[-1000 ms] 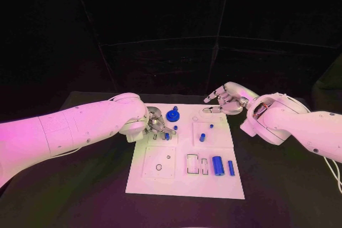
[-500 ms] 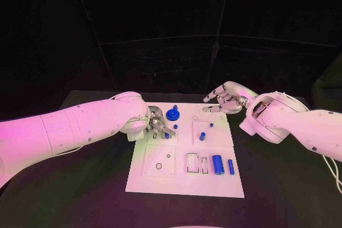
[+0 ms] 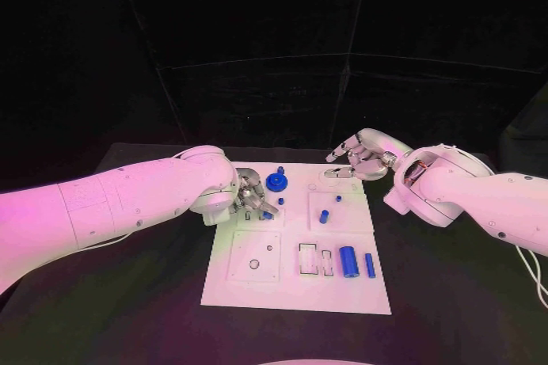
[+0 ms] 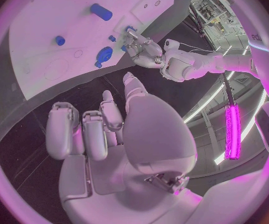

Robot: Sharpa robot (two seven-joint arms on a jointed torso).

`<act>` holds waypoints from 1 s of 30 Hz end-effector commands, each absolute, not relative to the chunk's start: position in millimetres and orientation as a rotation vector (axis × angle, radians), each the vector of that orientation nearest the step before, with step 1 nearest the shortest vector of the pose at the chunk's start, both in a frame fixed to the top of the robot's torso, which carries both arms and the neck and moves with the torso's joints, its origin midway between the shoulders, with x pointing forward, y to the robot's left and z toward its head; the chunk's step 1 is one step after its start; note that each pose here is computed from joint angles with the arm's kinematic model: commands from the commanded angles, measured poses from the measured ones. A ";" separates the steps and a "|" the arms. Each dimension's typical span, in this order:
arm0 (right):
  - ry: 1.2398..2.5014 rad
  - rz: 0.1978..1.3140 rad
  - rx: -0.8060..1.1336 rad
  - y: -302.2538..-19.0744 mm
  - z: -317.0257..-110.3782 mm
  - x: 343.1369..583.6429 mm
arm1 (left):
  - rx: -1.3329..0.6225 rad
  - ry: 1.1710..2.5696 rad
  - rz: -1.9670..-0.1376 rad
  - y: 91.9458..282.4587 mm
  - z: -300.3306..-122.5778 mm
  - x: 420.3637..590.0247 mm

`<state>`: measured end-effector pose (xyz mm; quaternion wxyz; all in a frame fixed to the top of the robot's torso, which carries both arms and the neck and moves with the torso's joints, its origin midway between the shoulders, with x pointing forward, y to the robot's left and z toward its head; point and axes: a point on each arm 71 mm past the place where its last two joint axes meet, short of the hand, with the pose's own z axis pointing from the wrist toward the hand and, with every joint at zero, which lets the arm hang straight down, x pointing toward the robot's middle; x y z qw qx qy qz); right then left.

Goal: Assemble the parts on the task board

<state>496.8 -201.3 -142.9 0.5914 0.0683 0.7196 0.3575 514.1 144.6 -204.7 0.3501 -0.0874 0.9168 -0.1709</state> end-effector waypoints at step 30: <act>1.678 0.821 0.150 -204.9 -143.3 500.3 | -0.175 2.225 -0.406 159.8 -203.9 509.6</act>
